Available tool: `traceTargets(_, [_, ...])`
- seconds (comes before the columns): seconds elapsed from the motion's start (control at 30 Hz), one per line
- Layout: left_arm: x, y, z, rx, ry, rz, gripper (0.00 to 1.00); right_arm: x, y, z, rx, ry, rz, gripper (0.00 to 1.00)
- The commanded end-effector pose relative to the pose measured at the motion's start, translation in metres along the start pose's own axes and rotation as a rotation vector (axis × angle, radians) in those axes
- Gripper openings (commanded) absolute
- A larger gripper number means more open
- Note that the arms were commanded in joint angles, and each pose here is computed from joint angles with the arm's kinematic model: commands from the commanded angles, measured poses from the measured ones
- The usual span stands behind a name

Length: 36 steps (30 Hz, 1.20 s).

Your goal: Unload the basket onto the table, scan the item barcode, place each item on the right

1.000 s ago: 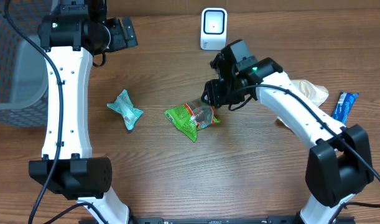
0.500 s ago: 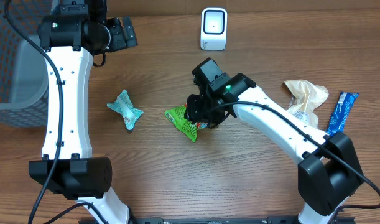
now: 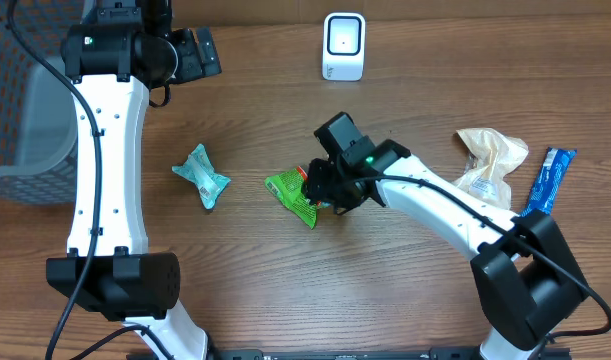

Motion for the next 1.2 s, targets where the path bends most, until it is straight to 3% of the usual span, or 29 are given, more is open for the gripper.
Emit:
traceTargets(0.0, [0.001,0.004,-0.004,0.008,-0.013,-0.011,1.0,-0.002,-0.001,-0.005,-0.073,0.009,-0.033,0.44])
traceTargets(0.23, [0.001,0.004,-0.004,0.008,-0.013,-0.011,1.0,-0.013,0.001,-0.013,-0.135,-0.014,-0.042,0.48])
traceTargets(0.43, [0.001,0.004,-0.004,0.008,-0.013,-0.011,1.0,-0.039,-0.004,-0.016,-0.147,-0.032,-0.017,0.63])
traceTargets(0.63, [0.001,0.004,-0.004,0.008,-0.013,-0.011,1.0,-0.061,-0.014,-0.024,-0.15,-0.059,0.045,0.62])
traceTargets(0.7, [0.001,0.004,-0.004,0.008,-0.013,-0.011,1.0,-0.061,-0.013,-0.027,-0.147,-0.067,0.05,0.54])
traceTargets(0.8, [0.001,0.004,-0.004,0.008,-0.013,-0.011,1.0,-0.054,-0.009,-0.023,-0.051,-0.054,0.066,0.24])
traceTargets(1.0, [0.001,0.004,-0.004,0.008,-0.013,-0.011,1.0,-0.02,0.016,-0.027,0.164,-0.134,0.091,0.23])
traceTargets(1.17, [0.001,0.004,-0.004,0.008,-0.013,-0.011,1.0,0.003,0.013,-0.043,0.552,-0.204,0.215,0.27])
Point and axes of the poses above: each gripper's point midway between its finger pads, its own x axis back along the fingers, its own z axis along the line the jaws close on, y = z × x, the point moved 4 cm from there along x, back along the fingers, and after that the axes turned 9 degrees about -x, right-handed, at the moved point
